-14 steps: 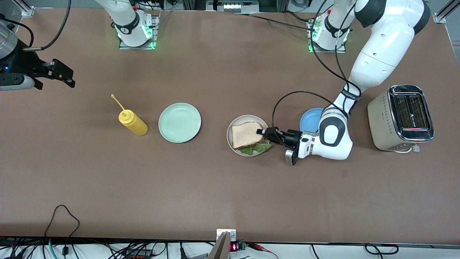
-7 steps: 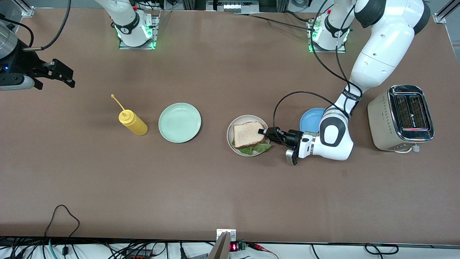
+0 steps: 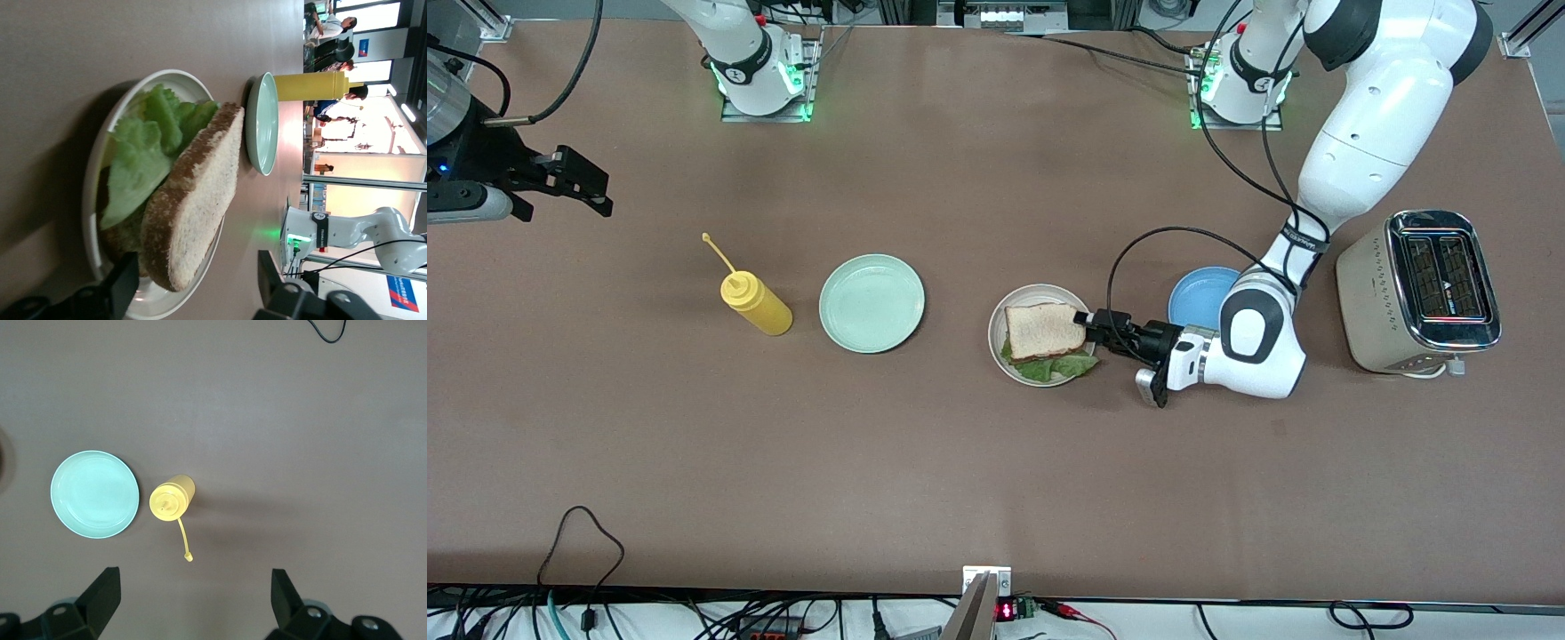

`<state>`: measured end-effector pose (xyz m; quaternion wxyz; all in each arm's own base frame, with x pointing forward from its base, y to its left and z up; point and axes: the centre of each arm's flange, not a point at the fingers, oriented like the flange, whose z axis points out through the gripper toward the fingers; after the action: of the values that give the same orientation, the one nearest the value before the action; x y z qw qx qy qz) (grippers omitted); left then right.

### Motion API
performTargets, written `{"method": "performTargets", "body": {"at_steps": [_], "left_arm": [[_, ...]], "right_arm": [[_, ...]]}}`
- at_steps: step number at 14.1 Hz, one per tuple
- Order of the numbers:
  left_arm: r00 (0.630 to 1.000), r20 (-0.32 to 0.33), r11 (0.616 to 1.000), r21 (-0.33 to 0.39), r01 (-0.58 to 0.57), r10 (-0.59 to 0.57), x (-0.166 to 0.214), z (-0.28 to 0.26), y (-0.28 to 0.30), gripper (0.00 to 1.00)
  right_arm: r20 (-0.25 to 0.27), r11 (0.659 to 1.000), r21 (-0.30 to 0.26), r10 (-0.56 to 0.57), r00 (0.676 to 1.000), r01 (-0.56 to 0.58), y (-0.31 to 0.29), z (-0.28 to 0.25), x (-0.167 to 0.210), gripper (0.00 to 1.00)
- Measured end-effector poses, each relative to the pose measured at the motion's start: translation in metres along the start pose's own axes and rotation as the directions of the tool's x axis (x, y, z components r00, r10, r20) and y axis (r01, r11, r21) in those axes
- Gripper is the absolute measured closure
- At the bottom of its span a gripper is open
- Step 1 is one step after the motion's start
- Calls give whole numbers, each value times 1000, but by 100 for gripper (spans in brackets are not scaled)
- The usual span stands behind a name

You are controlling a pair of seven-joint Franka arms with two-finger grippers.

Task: Make sandwich in beige plate with both arms
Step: 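Carry the bread over the lettuce and lay it down with the left gripper, then open the left gripper and withdraw it toward the toaster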

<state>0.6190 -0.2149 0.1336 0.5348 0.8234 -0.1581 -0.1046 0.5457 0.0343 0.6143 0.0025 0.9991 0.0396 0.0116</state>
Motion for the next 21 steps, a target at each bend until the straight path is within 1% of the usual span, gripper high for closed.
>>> {"method": "performTargets", "body": {"at_steps": [1, 2, 6, 8, 10, 11, 12, 15, 17, 19, 21], "left_arm": [[1000, 25, 999, 38, 3, -4, 1, -5, 2, 7], [999, 47, 997, 83, 11, -15, 4, -12, 8, 0], [994, 84, 966, 252, 53, -76, 13, -48, 57, 0], [990, 83, 953, 291, 86, -114, 14, -60, 85, 0], [989, 81, 942, 321, 95, -127, 14, -68, 104, 0], [988, 91, 929, 359, 86, -126, 13, -74, 110, 0], [986, 101, 907, 413, 77, -130, 12, -81, 118, 0], [976, 132, 810, 583, 65, -173, 4, -109, 155, 0], [966, 159, 745, 666, 47, -203, -4, -129, 181, 0], [959, 172, 662, 749, 22, -226, -11, -151, 203, 0], [957, 145, 587, 809, 32, -252, -18, -171, 227, 0]], "right_arm": [[0, 1000, 0, 0, 1000, 0, 0, 0, 0, 0], [0, 1000, 0, 0, 1000, 0, 0, 0, 0, 0], [-1, 1000, 0, 0, 1000, 0, 0, -1, 0, 0], [-1, 1000, 0, 0, 1000, 0, 0, -1, 0, 0], [-1, 1000, 0, 0, 1000, 0, 0, -1, 0, 0], [-2, 1000, 0, 0, 1000, 0, 0, -1, -1, 0], [-2, 1000, 0, 0, 1000, 0, 0, -1, -1, 0], [-2, 1000, 0, 0, 1000, 0, 0, -1, -1, 0], [-2, 1000, 0, 0, 1000, 0, 0, -1, -1, 0], [-1, 1000, 0, 0, 1000, 0, 0, -1, -1, 0], [-1, 1000, 0, 0, 1000, 0, 0, -1, -1, 0]]}}
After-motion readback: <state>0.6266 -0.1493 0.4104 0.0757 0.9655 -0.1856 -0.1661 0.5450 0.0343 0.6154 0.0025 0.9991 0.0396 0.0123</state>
